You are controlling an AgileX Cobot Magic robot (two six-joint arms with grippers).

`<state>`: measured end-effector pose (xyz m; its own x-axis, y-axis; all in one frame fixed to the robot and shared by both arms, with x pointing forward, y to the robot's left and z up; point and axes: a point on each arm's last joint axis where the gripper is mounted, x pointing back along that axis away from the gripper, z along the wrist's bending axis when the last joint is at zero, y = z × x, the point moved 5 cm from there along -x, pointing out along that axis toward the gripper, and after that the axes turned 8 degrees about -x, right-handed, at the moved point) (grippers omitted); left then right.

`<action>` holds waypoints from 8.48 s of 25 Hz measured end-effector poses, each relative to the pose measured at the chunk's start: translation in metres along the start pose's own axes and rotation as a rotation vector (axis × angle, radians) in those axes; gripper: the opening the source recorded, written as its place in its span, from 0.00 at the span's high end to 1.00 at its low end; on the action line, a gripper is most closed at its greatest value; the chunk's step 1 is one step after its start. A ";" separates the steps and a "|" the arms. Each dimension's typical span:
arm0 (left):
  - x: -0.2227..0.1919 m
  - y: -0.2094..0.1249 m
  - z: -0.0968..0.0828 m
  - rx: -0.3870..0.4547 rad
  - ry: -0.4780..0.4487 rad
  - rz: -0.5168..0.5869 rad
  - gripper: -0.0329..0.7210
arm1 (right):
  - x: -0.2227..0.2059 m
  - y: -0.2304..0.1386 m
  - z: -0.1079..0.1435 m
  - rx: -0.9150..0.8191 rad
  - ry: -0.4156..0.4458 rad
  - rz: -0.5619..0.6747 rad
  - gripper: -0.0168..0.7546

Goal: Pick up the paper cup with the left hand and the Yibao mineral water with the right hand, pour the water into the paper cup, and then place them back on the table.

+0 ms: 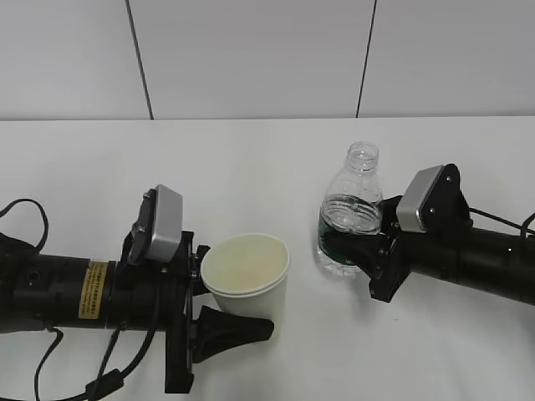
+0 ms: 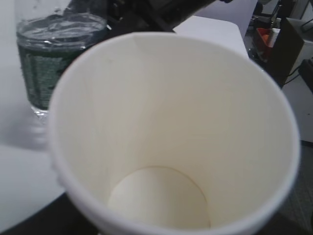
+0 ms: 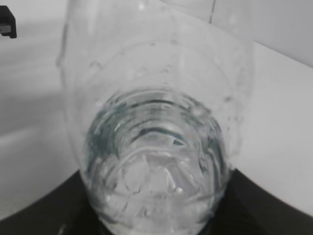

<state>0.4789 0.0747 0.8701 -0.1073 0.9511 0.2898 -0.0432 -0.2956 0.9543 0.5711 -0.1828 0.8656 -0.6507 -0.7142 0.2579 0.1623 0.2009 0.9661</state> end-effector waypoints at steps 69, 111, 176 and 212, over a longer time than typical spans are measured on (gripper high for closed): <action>-0.062 0.016 0.010 -0.040 0.064 0.055 0.39 | 0.015 0.055 -0.010 0.755 -0.107 -0.042 0.48; -0.063 0.017 0.013 -0.033 0.077 0.050 0.39 | -0.007 0.050 -0.018 0.974 -0.073 -0.100 0.48; -0.063 0.009 0.004 -0.085 0.011 0.105 0.40 | -0.011 0.062 -0.024 1.578 -0.127 -0.110 0.49; -0.063 0.009 0.004 -0.085 0.011 0.106 0.40 | -0.011 0.063 -0.024 1.594 -0.131 -0.116 0.49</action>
<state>0.4891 0.0128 0.8608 -0.1268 0.9130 0.3877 -0.1154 -0.4018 0.9084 0.6060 -0.1783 0.9238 -0.6736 -0.7317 0.1039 -0.7381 0.6734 -0.0429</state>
